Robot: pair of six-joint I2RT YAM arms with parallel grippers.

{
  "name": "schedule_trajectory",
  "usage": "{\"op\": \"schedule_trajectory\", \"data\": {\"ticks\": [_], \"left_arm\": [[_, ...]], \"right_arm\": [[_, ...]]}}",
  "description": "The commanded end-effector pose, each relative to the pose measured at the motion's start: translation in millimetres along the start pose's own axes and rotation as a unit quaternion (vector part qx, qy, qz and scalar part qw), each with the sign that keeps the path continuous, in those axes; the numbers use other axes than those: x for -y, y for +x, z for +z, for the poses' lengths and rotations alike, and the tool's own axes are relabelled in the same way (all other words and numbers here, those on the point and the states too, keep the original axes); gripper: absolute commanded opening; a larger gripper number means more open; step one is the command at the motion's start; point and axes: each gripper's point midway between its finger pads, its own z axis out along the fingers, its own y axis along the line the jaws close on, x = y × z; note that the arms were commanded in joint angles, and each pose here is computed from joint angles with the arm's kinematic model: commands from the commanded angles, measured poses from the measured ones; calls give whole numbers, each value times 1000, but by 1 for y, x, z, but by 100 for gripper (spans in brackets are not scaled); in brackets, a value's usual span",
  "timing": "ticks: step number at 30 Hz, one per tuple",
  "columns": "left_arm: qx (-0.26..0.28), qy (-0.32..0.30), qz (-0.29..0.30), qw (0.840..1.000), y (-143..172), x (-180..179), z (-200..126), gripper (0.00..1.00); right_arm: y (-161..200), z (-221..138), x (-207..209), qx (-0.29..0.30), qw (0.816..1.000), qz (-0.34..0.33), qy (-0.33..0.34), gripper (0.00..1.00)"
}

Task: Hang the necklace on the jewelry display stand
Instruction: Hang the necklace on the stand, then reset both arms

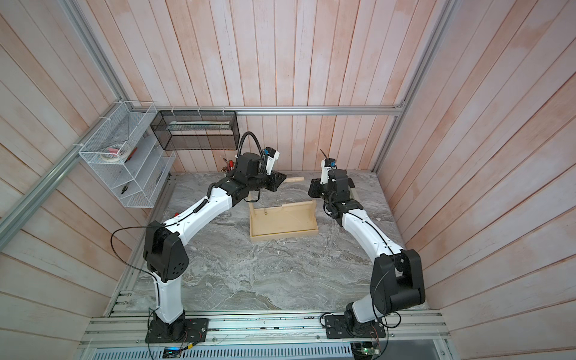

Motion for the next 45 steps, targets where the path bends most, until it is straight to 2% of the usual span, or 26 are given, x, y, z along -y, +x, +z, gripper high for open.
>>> {"op": "schedule_trajectory", "data": {"ticks": [1, 8, 14, 18, 19, 21, 22, 23, 24, 25, 26, 28, 31, 34, 36, 38, 41, 43, 45], "left_arm": [[16, -10, 11, 1000, -12, 6, -19, 19], [19, -26, 13, 999, -12, 5, -32, 19], [2, -31, 7, 999, -2, 3, -34, 24], [4, -36, 5, 999, -1, 7, -50, 25], [2, -38, 3, 999, 1, 8, -57, 32], [-3, -49, -7, 999, 9, 7, -73, 69], [-3, -58, -14, 998, 13, 6, -84, 96], [-3, -69, -22, 997, 18, 4, -96, 100], [-5, -79, -32, 996, 25, 1, -105, 100], [-4, -85, -43, 995, 31, -1, -117, 100], [-2, -91, -52, 995, 39, -3, -128, 100], [0, -111, -70, 991, 55, -11, -148, 100], [10, -144, -90, 985, 80, -30, -178, 100], [37, -185, -112, 976, 101, -62, -210, 100], [53, -215, -112, 969, 113, -84, -228, 100], [70, -234, -83, 966, 126, -101, -237, 100], [92, -258, -51, 960, 147, -123, -243, 100], [97, -280, -57, 953, 158, -145, -248, 100], [97, -311, -65, 943, 169, -168, -253, 100]], "right_arm": [[-5, -10, -8, 10, 1000, 3, -13, 0], [-7, -20, -14, 9, 1000, 2, -17, 0], [-6, -27, -18, 7, 1000, -1, -17, 0], [-14, -40, -22, 14, 1000, -8, -13, 0], [-17, -44, -22, 16, 1000, -14, -9, 0], [-19, -54, -20, 16, 1000, -24, 3, 1], [-19, -58, -18, 15, 999, -31, 11, 5], [-17, -63, -16, 13, 999, -37, 18, 15], [-15, -66, -13, 10, 999, -41, 26, 27], [-12, -70, -9, 8, 998, -44, 34, 49], [-8, -73, -5, 6, 998, -43, 43, 67], [-4, -79, 2, 9, 997, -42, 62, 82], [0, -93, 27, 42, 989, -69, 121, 87], [20, -106, 36, 114, 974, -157, 121, 91], [31, -122, 49, 180, 959, -169, 138, 93], [38, -142, 75, 239, 943, -137, 185, 97], [70, -138, 117, 212, 941, -107, 240, 97], [87, -135, 135, 194, 935, -121, 272, 97], [99, -135, 148, 206, 929, -117, 285, 97]]}}
